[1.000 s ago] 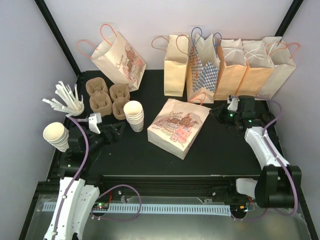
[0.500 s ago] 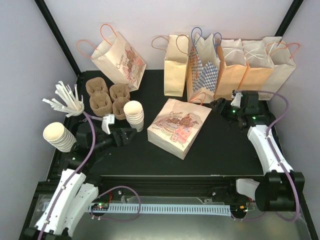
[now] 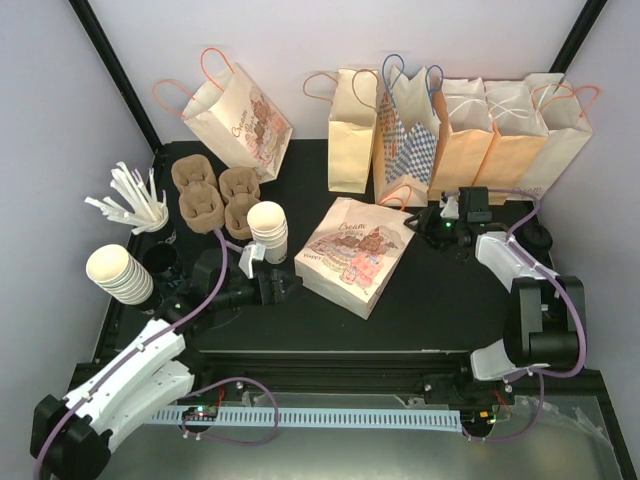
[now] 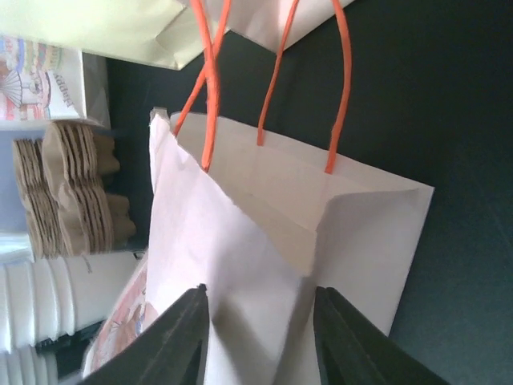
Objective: Pack the takeout coffee
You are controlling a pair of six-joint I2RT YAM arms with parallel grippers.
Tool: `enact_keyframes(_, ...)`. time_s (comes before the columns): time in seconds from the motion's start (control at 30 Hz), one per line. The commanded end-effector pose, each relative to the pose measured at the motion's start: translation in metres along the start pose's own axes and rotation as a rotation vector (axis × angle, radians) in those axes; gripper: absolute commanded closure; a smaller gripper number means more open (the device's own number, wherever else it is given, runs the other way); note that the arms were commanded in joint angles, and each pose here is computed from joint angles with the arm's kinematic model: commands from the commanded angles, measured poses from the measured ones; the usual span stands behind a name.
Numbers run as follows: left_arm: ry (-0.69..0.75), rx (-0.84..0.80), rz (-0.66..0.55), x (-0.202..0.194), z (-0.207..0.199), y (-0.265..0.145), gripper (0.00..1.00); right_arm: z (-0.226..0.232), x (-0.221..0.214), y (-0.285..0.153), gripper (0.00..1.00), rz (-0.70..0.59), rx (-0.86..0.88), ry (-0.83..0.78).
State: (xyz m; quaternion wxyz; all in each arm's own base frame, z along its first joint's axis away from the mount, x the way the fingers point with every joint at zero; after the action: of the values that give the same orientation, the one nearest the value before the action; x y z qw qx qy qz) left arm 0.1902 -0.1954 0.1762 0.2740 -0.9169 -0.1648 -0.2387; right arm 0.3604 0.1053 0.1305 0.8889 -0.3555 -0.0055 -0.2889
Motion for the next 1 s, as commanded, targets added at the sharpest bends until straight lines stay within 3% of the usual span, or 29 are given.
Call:
enact_keyframes(0.0, -0.017, -0.015, -0.016, 0.005, -0.001, 0.009, 0.01, 0.021, 0.004, 0.006, 0.75, 0.022, 0.098, -0.005)
enact_keyframes(0.07, -0.012, -0.003, -0.014, 0.006, 0.0, 0.008, 0.01, 0.024, 0.002, 0.003, 0.97, 0.028, 0.108, -0.007)
enact_keyframes(0.1, -0.008, 0.003, -0.02, 0.007, -0.001, 0.006, 0.01, 0.028, 0.002, -0.003, 0.98, 0.018, 0.112, -0.021)
enact_keyframes(0.33, 0.098, 0.033, -0.121, 0.029, -0.023, -0.026, 0.01, 0.087, -0.004, -0.081, 0.99, -0.124, 0.186, -0.277)
enact_keyframes(0.53, 0.203, 0.062, -0.226, 0.056, -0.049, -0.057, 0.01, 0.172, -0.021, -0.158, 0.99, -0.27, 0.39, -0.608)
enact_keyframes(0.73, 0.299, 0.124, -0.327, 0.086, -0.067, -0.079, 0.01, 0.25, -0.031, -0.217, 0.99, -0.571, 0.577, -0.877)
enact_keyframes(0.9, 0.304, 0.142, -0.324, 0.095, -0.069, -0.076, 0.01, 0.257, -0.02, -0.215, 0.99, -0.759, 0.533, -0.983)
enact_keyframes(0.93, 0.298, 0.137, -0.323, 0.095, -0.069, -0.075, 0.01, 0.25, -0.022, -0.206, 0.96, -0.766, 0.525, -0.989)
enact_keyframes(0.97, 0.292, 0.133, -0.321, 0.094, -0.068, -0.073, 0.01, 0.238, -0.025, -0.191, 0.86, -0.751, 0.515, -0.98)
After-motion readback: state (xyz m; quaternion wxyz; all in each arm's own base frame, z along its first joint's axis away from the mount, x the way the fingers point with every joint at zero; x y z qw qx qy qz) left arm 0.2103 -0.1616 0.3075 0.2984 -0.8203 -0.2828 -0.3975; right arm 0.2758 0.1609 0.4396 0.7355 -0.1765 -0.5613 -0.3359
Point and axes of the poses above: each gripper's point midway between its finger pads, its own y axis out along the fingers, its own z axis along the line the jaws close on, x = y × z, the point moved 1 cm from there along -y, back along the fingers, and after that the axes turned 3 degrees about y, right-handed, at the moved point
